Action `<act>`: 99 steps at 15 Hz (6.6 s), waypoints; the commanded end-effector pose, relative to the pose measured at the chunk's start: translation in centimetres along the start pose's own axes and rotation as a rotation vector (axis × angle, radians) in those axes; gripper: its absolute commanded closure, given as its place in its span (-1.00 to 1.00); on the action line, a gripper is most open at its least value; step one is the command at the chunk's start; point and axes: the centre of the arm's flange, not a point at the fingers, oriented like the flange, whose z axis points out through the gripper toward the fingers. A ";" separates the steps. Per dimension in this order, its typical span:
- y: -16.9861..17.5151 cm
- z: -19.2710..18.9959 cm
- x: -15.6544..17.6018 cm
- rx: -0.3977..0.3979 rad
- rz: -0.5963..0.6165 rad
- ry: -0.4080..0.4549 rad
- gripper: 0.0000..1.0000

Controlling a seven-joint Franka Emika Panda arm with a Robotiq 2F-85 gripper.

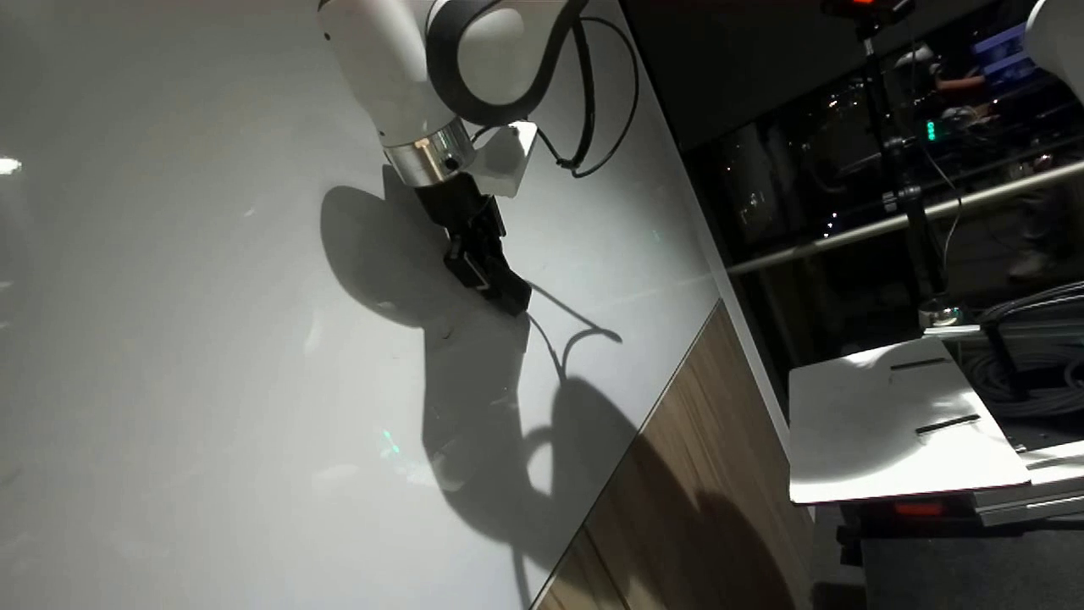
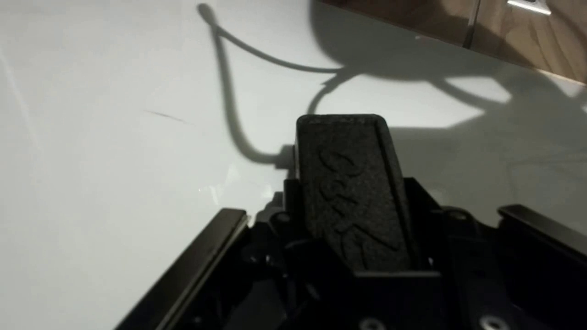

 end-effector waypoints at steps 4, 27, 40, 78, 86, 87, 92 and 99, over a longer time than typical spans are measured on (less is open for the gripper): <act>7.8 4.4 -0.2 -0.043 0.109 0.039 0.40; 15.0 4.1 -5.0 0.051 0.316 0.252 0.40; 8.5 3.0 0.0 0.095 0.205 0.264 0.40; -15.5 -9.2 9.6 0.178 -0.226 0.310 0.40; -10.3 -9.1 8.8 0.095 -0.231 0.266 0.40; -9.1 -8.0 8.5 0.092 -0.218 0.252 0.40; -5.0 -4.7 6.3 0.086 -0.136 0.184 0.40; 0.9 -0.9 4.6 0.131 -0.028 0.139 0.40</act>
